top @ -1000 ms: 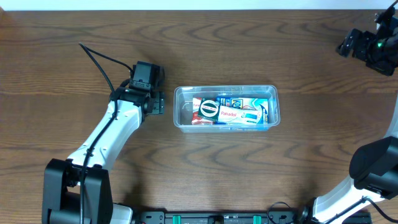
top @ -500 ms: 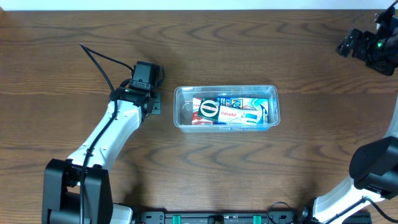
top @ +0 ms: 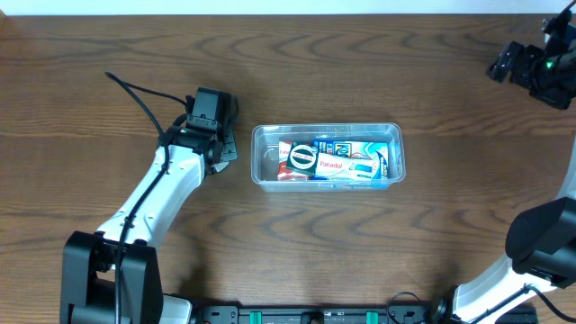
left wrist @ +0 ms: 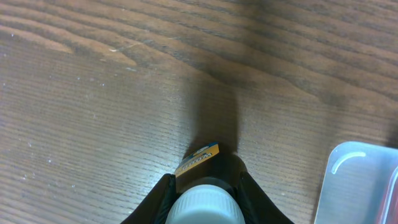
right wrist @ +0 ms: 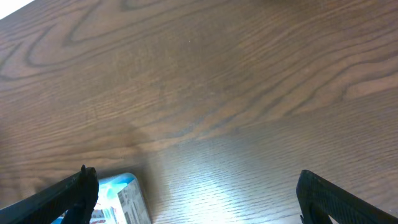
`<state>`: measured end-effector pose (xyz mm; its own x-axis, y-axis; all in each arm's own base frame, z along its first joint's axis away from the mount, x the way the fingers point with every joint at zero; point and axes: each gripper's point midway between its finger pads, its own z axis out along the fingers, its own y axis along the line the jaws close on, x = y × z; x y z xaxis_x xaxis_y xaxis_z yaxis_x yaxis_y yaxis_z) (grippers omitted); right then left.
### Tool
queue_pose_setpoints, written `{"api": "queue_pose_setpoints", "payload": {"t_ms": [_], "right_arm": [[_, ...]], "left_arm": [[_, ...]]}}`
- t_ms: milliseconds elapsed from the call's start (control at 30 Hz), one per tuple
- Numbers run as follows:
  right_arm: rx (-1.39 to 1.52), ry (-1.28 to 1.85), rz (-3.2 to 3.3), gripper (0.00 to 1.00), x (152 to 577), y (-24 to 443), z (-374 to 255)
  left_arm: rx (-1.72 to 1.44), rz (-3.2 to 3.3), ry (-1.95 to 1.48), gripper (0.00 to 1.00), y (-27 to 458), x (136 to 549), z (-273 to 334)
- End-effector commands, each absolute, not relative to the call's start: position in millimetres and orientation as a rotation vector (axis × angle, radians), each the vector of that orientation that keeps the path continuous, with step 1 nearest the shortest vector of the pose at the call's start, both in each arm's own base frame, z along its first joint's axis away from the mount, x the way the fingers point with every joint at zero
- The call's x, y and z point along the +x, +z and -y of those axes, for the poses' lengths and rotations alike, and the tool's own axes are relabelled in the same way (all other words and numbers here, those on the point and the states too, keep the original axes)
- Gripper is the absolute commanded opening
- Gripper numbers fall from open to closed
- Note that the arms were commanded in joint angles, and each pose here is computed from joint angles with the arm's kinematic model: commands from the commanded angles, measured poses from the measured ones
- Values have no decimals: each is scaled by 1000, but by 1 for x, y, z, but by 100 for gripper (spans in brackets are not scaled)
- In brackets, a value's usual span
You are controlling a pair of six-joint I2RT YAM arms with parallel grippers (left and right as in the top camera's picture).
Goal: Pack container
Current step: 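Grasp the dark bottle with white cap using the left gripper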
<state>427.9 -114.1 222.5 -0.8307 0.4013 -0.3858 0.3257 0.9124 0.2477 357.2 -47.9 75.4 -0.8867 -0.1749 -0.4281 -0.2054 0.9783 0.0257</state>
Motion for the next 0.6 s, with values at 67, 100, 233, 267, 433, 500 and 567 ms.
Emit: {"api": "queue_pose_setpoints", "payload": {"t_ms": [67, 100, 233, 267, 433, 500, 567], "right_arm": [[525, 233, -2596, 99, 427, 238, 115], [525, 233, -2596, 99, 427, 238, 115], [525, 232, -2596, 99, 427, 238, 115], [525, 232, -2596, 99, 427, 238, 115], [525, 232, -2596, 99, 427, 238, 115], [525, 232, -2596, 99, 427, 238, 115], [525, 232, -2596, 99, 427, 238, 115]], "left_arm": [[-347, -2707, 50, 23, 73, 352, 50], [-346, -2704, 45, 23, 75, 352, 51], [-344, -2683, 34, 23, 91, 352, 51], [-344, -2676, 31, 23, 97, 351, 51], [-335, -2613, -7, 22, 141, 348, 53], [-319, -2573, -32, 20, 162, 345, 57], [-297, -2526, -62, 20, 185, 342, 62]]}}
